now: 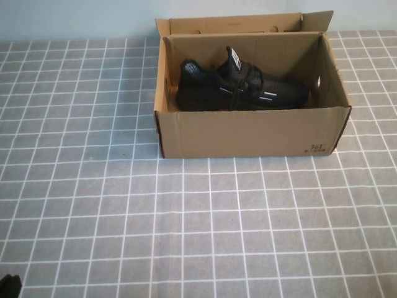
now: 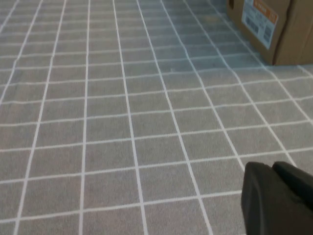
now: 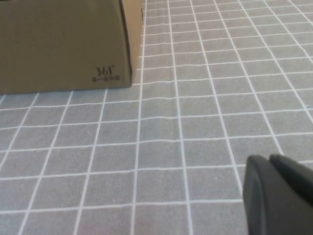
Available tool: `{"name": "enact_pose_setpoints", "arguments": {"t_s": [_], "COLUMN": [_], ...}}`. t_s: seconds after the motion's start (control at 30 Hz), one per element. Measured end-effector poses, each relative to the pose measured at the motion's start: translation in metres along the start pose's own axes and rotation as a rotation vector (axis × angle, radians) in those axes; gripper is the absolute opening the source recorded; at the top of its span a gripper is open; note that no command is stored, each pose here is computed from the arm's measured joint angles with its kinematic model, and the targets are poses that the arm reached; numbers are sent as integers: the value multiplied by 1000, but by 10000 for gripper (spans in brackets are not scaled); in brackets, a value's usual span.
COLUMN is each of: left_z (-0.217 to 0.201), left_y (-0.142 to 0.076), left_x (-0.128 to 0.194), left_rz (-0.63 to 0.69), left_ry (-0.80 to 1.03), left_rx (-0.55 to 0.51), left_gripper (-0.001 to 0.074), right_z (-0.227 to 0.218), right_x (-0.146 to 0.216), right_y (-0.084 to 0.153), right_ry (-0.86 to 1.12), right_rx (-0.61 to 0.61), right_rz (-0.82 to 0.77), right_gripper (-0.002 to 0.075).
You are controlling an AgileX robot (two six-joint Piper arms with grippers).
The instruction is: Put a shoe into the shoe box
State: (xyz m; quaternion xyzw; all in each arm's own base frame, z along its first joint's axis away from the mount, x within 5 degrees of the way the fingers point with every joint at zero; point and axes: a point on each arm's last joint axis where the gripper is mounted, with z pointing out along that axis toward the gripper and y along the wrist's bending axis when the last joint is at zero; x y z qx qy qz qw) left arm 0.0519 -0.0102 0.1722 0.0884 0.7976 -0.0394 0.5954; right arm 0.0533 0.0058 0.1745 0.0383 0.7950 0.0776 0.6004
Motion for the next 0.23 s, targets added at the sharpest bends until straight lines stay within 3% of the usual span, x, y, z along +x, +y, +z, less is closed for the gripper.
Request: {"name": "enact_pose_setpoints", "arguments": {"t_s": [0.23], "left_z": [0], "left_y": [0], "left_x": [2], "left_rz": [4], "left_ry": [18], "left_rx": [1], "left_gripper": [-1], "right_z": [0], "right_x": [0], "right_y": [0], "right_ry": [0], "right_rx": [0], "right_rz": [0], "right_gripper": [-16]}}
